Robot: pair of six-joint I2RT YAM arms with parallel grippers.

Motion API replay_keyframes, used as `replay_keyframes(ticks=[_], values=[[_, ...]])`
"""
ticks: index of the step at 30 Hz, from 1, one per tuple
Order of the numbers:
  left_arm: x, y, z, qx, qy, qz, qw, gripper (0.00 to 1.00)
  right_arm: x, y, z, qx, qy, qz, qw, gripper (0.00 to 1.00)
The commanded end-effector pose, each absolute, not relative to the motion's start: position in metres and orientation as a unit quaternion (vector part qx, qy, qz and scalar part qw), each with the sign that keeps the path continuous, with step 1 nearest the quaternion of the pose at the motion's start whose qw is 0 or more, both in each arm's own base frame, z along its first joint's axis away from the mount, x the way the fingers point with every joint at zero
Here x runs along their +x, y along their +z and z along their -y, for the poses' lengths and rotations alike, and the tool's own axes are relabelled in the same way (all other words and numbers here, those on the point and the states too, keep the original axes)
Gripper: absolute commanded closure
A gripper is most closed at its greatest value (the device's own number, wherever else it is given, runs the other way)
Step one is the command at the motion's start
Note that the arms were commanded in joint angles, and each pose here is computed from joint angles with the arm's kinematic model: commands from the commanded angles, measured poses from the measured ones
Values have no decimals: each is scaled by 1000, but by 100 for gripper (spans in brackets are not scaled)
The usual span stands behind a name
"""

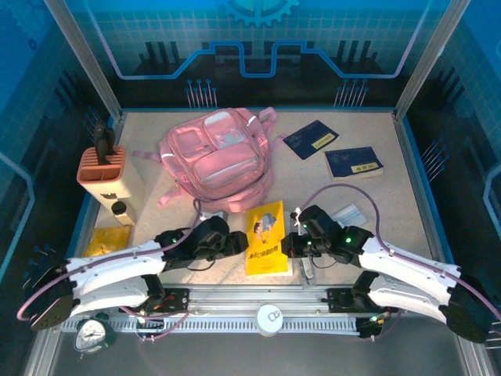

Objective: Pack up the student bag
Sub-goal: Pick up the book from the bottom-center of the table.

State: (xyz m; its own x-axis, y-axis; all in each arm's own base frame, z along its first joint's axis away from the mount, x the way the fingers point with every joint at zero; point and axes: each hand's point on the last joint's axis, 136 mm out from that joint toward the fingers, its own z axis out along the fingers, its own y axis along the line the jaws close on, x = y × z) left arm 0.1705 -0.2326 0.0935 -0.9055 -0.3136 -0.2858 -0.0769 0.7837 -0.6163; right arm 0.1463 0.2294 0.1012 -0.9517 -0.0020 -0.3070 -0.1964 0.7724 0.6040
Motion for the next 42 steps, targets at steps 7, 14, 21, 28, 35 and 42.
replay_keyframes(ticks=[7,14,21,28,35,42], values=[[202,170,224,-79,-382,-890,236,28,168,201,-227,-70,427,-876,214,100],[236,210,230,-80,-459,-845,260,21,187,256,-235,-77,481,-841,234,100],[260,230,235,-67,-523,-805,274,17,209,292,-242,-82,512,-817,252,100],[271,254,249,-45,-586,-759,281,28,228,290,-245,-60,539,-803,247,100],[274,255,254,-45,-605,-746,274,46,239,285,-242,-57,540,-803,247,100],[277,262,256,-47,-614,-738,277,72,246,264,-237,-48,534,-812,232,100]])
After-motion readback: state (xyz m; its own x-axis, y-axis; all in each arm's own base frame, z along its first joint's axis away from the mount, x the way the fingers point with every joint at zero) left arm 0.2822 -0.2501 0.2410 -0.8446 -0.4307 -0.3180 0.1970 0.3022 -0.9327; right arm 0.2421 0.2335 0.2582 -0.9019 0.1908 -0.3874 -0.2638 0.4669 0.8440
